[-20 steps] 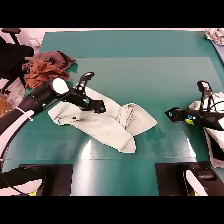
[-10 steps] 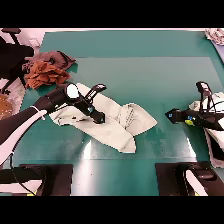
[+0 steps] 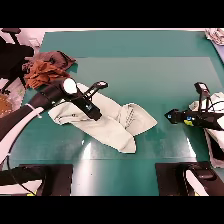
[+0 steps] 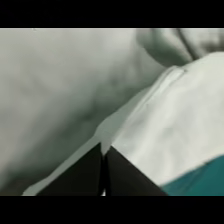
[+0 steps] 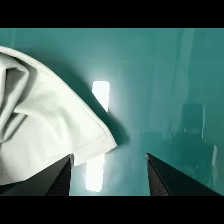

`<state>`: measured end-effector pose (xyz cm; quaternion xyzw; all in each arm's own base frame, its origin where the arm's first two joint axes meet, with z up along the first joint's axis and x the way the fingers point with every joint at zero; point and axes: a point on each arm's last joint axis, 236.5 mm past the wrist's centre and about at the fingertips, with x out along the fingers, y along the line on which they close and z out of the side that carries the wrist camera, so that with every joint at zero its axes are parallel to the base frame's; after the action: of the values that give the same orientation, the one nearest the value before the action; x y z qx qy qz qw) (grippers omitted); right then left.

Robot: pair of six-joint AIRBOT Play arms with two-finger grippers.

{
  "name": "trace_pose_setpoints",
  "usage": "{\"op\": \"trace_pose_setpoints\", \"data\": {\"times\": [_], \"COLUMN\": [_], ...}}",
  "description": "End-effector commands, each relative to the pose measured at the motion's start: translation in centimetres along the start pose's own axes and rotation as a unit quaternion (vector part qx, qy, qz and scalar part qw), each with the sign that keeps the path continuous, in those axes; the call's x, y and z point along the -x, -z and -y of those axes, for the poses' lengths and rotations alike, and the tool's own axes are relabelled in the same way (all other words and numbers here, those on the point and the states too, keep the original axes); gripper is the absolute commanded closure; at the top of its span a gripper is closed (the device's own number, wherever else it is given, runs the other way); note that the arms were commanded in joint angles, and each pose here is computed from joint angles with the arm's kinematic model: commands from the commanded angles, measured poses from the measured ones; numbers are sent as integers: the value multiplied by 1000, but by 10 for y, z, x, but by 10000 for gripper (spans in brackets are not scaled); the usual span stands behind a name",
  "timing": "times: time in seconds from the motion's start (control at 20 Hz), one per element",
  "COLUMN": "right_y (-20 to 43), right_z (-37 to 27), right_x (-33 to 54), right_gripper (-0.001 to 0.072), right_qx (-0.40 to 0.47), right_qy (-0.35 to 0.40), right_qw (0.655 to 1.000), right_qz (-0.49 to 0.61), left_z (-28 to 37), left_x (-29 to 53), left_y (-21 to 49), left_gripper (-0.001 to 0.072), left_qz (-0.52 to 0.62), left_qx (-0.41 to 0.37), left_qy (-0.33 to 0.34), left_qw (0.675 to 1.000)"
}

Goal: Fold the shirts.

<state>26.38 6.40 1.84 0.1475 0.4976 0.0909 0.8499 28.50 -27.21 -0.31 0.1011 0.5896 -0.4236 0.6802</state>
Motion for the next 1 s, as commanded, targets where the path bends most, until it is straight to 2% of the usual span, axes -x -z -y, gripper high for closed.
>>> {"op": "trace_pose_setpoints", "data": {"times": [0.0, 0.2, 0.45, 0.8, 0.95], "right_y": [17, 40, 40, 13, 16], "right_z": [4, 14, -8, -96, -95], "right_x": [-17, -41, -58, -44, -49], "right_gripper": [188, 188, 189, 189, 189], "right_qx": [-17, -38, -50, 16, 50], "right_qy": [-1, 4, -30, -107, -92], "right_qw": [998, 991, 989, 994, 994], "right_qz": [-56, -127, -133, -25, -23], "left_z": [21, 4, -29, -36, -49], "left_x": [49, 106, 168, 193, 203], "left_y": [15, 53, 88, 97, 100], "left_gripper": [673, 673, 673, 672, 672], "left_qz": [-16, -31, -8, 41, 51], "left_qx": [0, 36, 124, 212, 230], "left_qy": [-10, -113, -249, -288, -320], "left_qw": [1000, 992, 960, 933, 918]}}
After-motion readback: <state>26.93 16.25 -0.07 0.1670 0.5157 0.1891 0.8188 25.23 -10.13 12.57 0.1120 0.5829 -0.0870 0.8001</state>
